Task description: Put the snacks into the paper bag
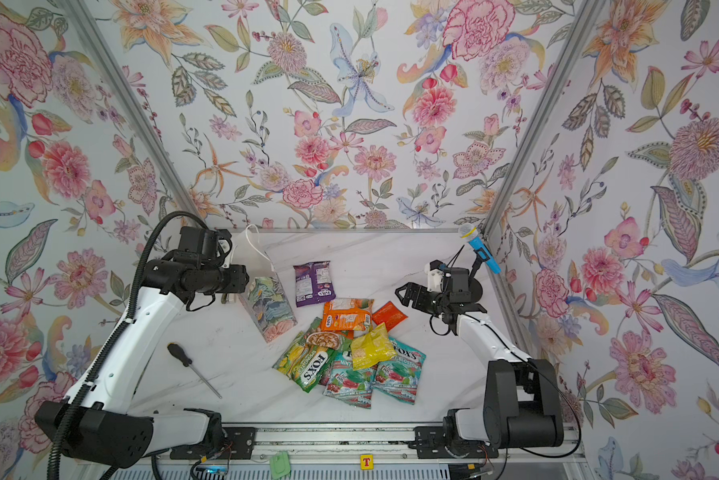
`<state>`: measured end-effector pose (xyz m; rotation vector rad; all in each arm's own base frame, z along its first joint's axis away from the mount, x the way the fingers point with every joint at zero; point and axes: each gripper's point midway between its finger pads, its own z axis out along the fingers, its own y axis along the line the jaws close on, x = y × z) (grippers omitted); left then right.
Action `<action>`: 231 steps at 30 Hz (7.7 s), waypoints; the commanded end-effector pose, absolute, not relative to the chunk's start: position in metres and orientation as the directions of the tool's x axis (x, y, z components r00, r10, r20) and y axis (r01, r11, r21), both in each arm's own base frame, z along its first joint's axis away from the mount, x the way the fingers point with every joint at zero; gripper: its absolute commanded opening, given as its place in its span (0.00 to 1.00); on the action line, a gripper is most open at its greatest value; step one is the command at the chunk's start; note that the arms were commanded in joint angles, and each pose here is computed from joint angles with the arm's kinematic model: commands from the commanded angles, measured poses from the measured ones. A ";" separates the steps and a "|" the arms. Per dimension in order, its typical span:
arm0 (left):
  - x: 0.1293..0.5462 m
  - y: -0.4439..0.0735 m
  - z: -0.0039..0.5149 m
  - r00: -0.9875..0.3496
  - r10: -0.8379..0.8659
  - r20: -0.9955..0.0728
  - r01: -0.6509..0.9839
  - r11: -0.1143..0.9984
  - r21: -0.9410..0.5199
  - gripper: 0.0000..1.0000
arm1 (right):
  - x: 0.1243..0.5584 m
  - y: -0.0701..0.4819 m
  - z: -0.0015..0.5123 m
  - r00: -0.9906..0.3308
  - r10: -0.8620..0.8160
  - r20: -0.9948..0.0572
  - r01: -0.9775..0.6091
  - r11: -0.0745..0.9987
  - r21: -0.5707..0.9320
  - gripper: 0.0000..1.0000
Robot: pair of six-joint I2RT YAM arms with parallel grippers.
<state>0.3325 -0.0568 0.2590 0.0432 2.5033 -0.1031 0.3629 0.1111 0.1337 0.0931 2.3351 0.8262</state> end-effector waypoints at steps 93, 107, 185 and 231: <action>0.314 -0.056 0.260 -0.744 0.058 -0.665 0.206 0.968 -0.146 0.07 | 0.275 0.232 0.279 -0.759 0.182 -0.625 -0.356 0.688 0.633 0.00; 0.313 -0.063 0.266 -0.729 0.060 -0.682 0.239 0.956 -0.170 0.06 | 0.344 0.322 0.426 -0.437 0.126 -0.890 -0.566 0.731 0.381 0.00; 0.313 -0.065 0.264 -0.716 0.021 -0.698 0.229 0.951 -0.207 0.04 | 0.301 0.459 0.391 -0.441 -0.150 -0.885 -0.656 0.727 0.204 0.00; 0.311 -0.063 0.261 -0.714 0.019 -0.700 0.224 0.953 -0.202 0.04 | 0.306 0.464 0.353 -0.495 -0.266 -0.827 -0.623 0.772 0.125 0.38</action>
